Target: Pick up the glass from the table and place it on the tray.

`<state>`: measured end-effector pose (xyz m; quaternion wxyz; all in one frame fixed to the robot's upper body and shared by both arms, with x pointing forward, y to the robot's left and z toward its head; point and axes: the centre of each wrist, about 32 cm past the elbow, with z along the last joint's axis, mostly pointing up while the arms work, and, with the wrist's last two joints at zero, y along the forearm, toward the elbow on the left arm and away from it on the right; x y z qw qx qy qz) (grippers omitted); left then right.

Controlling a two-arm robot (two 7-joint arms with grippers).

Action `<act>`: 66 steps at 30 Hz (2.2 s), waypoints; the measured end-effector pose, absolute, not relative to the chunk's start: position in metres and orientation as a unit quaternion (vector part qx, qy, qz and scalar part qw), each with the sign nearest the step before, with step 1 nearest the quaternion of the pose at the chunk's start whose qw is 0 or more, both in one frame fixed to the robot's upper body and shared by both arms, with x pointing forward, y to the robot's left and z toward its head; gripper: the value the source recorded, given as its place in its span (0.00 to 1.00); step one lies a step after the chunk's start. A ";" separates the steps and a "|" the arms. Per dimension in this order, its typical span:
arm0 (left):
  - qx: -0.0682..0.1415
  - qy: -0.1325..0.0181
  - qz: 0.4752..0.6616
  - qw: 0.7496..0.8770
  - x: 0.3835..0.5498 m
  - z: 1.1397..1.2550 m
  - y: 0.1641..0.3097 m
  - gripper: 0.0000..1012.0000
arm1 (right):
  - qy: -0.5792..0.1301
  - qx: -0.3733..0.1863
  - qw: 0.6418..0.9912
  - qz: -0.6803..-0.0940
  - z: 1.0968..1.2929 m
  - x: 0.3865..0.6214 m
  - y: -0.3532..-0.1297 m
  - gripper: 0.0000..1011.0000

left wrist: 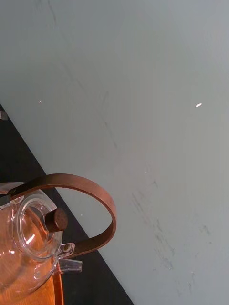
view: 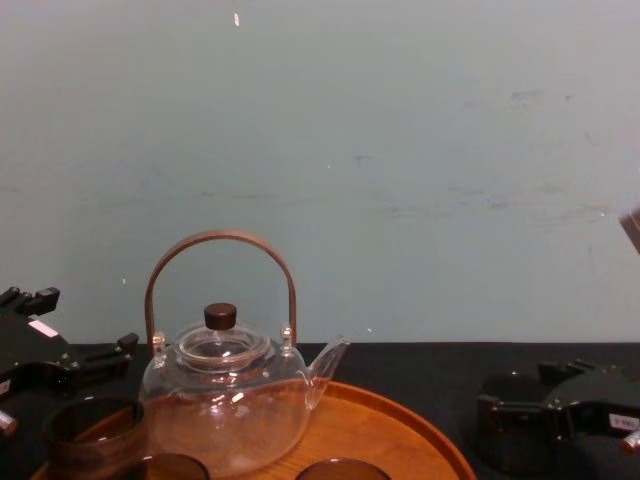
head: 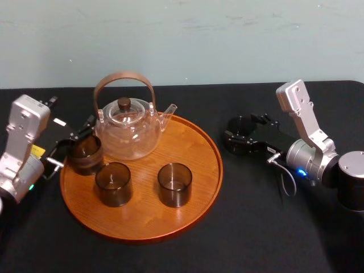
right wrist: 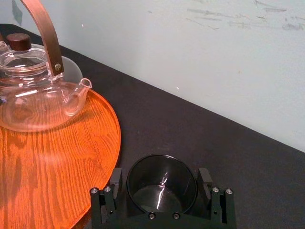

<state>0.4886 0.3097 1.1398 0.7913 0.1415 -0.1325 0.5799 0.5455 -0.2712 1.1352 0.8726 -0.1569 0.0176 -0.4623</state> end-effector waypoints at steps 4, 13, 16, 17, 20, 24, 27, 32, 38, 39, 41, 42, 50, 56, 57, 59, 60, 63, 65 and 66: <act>0.141 -0.132 0.580 0.791 0.489 1.140 0.310 0.99 | 0.018 -0.157 0.872 -0.463 1.135 0.545 -0.271 0.99; 0.141 -0.132 0.580 0.791 0.489 1.140 0.310 0.99 | 0.017 -0.156 0.873 -0.462 1.135 0.545 -0.271 0.99; 0.142 -0.132 0.580 0.791 0.489 1.140 0.310 0.99 | 0.020 -0.155 0.873 -0.462 1.134 0.545 -0.273 0.99; 0.141 -0.132 0.580 0.791 0.489 1.140 0.310 0.99 | 0.022 -0.155 0.873 -0.461 1.133 0.545 -0.274 0.99; 0.141 -0.132 0.580 0.791 0.489 1.140 0.310 0.99 | 0.027 -0.154 0.875 -0.459 1.132 0.544 -0.275 0.99; 0.142 -0.132 0.580 0.791 0.489 1.140 0.310 0.99 | 0.031 -0.153 0.875 -0.457 1.130 0.545 -0.276 0.99; 0.142 -0.132 0.580 0.791 0.489 1.140 0.310 0.99 | 0.034 -0.154 0.876 -0.456 1.129 0.545 -0.276 0.99; 0.141 -0.132 0.580 0.791 0.489 1.140 0.310 0.99 | 0.039 -0.156 0.876 -0.454 1.126 0.545 -0.275 0.99; 0.142 -0.132 0.580 0.791 0.489 1.140 0.310 0.99 | 0.043 -0.159 0.877 -0.451 1.123 0.546 -0.273 0.99; 0.141 -0.132 0.580 0.791 0.489 1.140 0.310 0.99 | 0.043 -0.160 0.877 -0.451 1.123 0.546 -0.273 0.99; 0.141 -0.132 0.580 0.791 0.489 1.140 0.310 0.99 | 0.044 -0.160 0.877 -0.451 1.122 0.547 -0.273 0.99; 0.142 -0.132 0.580 0.791 0.489 1.140 0.310 0.99 | 0.045 -0.160 0.877 -0.451 1.122 0.547 -0.273 0.99; 0.141 -0.132 0.580 0.791 0.489 1.140 0.310 0.99 | 0.045 -0.160 0.877 -0.452 1.122 0.547 -0.273 0.99; 0.142 -0.132 0.580 0.791 0.489 1.140 0.310 0.99 | 0.045 -0.160 0.876 -0.452 1.122 0.547 -0.273 0.99; 0.142 -0.132 0.580 0.791 0.489 1.140 0.310 0.99 | 0.045 -0.160 0.876 -0.452 1.122 0.547 -0.273 0.99; 0.141 -0.132 0.580 0.791 0.489 1.140 0.310 0.99 | 0.044 -0.160 0.876 -0.452 1.122 0.547 -0.273 0.99; 0.142 -0.132 0.580 0.791 0.489 1.140 0.310 0.99 | 0.045 -0.160 0.876 -0.452 1.122 0.547 -0.273 0.99; 0.142 -0.132 0.580 0.791 0.489 1.140 0.310 0.99 | 0.045 -0.160 0.876 -0.452 1.122 0.547 -0.273 0.96; 0.142 -0.132 0.580 0.791 0.489 1.140 0.310 0.99 | 0.045 -0.160 0.876 -0.452 1.122 0.547 -0.273 0.91; 0.142 -0.132 0.580 0.791 0.489 1.140 0.310 0.99 | 0.045 -0.160 0.876 -0.452 1.122 0.547 -0.273 0.89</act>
